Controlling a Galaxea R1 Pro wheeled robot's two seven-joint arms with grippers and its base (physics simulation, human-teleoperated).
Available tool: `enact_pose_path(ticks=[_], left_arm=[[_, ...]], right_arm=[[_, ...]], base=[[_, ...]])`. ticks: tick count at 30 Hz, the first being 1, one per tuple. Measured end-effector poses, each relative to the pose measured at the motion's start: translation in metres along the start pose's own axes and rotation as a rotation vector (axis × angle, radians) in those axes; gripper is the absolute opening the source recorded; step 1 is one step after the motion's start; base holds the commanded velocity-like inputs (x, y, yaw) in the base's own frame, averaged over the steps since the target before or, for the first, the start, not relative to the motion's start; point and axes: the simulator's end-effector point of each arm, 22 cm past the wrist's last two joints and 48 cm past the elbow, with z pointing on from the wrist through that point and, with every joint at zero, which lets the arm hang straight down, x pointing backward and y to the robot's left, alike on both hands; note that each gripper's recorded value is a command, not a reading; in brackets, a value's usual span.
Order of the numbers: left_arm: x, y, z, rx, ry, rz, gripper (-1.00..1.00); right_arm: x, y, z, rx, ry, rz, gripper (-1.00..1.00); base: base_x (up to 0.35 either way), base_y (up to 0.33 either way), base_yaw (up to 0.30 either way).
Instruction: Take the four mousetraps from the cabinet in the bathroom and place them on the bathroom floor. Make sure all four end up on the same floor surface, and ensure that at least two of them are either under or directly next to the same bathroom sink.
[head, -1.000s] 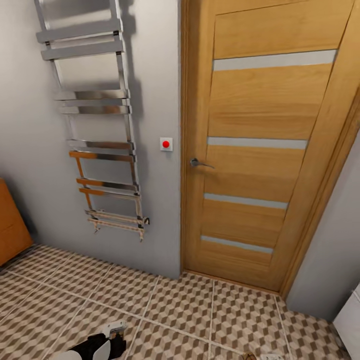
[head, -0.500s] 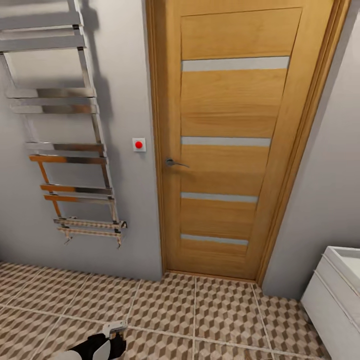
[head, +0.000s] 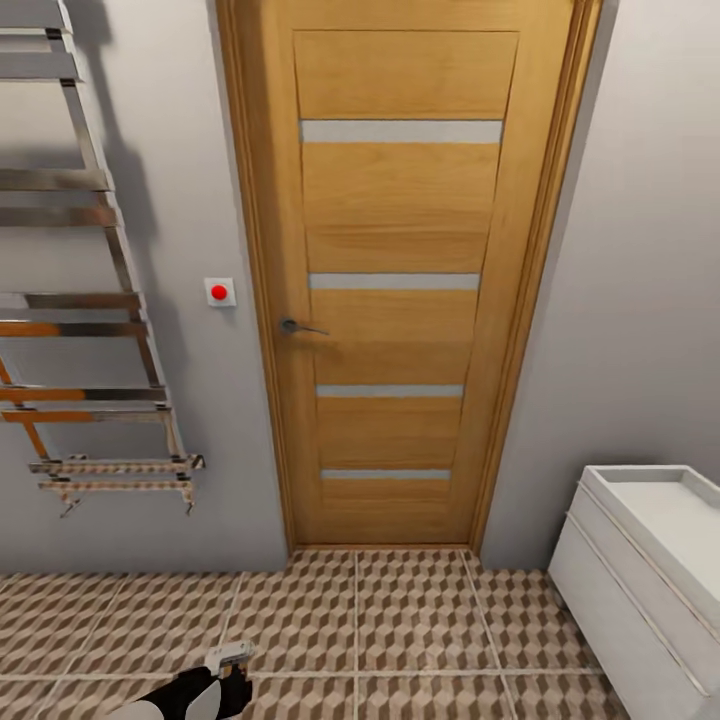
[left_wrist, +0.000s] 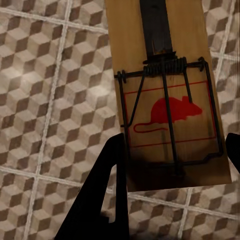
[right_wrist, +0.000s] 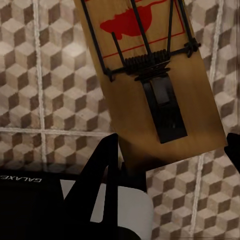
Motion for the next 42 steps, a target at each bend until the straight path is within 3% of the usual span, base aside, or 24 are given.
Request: enact_pose_path(ticks=[18, 25, 30, 42], left_arm=[[-0.001, 0.004, 0.0, -0.005, -0.003, -0.002, -1.0], [-0.001, 0.005, 0.001, 0.0, -0.001, -0.056, -1.0], [-0.007, 0.006, 0.001, 0.002, -0.03, -0.097, -1.0], [-0.015, -0.003, -0.001, 0.021, -0.06, -0.104, -1.0]], right_arm=[[0.0, 0.0, 0.0, 0.006, 0.001, 0.0, -1.0], [0.0, -0.001, 0.0, 0.007, 0.001, 0.0, -1.0], [0.001, -0.001, 0.0, 0.008, 0.001, 0.0, -1.0], [0.0, -0.001, 0.0, 0.008, 0.0, 0.0, -1.0]], base=[[0.0, 0.0, -0.3], [0.0, 0.0, -0.3], [0.0, 0.0, -0.3], [0.0, 0.0, -0.3]])
